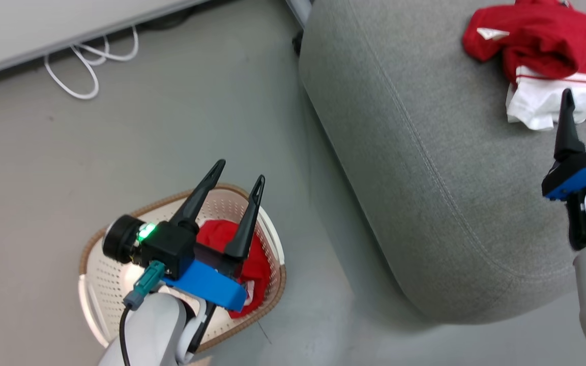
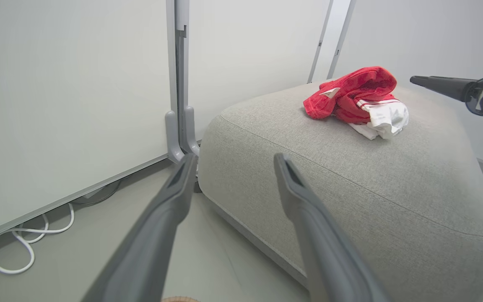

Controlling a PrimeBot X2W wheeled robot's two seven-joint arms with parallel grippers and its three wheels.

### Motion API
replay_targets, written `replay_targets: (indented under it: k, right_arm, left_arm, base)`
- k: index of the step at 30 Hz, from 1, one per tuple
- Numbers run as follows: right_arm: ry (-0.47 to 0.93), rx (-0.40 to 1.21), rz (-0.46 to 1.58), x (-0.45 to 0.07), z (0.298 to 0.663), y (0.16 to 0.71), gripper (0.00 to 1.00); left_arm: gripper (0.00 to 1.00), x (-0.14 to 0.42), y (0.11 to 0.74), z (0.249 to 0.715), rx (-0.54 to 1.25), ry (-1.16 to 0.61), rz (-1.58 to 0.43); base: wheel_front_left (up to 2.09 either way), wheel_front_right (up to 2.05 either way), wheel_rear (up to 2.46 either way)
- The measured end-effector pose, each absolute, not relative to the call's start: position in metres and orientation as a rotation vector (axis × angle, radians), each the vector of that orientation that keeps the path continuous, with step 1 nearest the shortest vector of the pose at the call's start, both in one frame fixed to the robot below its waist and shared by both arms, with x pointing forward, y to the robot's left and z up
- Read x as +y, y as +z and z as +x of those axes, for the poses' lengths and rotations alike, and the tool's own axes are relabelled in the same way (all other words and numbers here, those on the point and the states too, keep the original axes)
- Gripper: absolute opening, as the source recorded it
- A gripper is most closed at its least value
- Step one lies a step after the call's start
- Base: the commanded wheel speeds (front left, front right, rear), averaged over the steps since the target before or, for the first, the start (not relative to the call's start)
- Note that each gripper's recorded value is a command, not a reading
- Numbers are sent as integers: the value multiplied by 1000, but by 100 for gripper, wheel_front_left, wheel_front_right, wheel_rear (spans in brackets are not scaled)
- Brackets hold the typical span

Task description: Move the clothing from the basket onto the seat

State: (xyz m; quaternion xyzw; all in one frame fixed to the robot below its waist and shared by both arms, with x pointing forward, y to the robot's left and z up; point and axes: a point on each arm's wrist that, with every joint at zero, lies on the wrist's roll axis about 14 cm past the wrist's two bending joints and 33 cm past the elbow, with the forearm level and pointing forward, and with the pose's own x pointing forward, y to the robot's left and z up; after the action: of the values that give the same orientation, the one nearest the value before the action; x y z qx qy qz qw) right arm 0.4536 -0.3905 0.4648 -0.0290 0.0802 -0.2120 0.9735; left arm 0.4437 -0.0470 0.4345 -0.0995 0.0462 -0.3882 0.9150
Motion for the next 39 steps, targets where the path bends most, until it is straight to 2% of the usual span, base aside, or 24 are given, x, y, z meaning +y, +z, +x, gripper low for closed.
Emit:
replay_targets:
  k: [20,39]
  right_arm:
    - [-161,-19,-13,-286,400,503,100]
    - [64,-10,70,-182,382,497,100]
  left_arm:
    - [100,49,469,398,69,-457,-179]
    - [100,150,467,361,60,-150,-173]
  base:
    - [0,0,0]
    - [0,0,0]
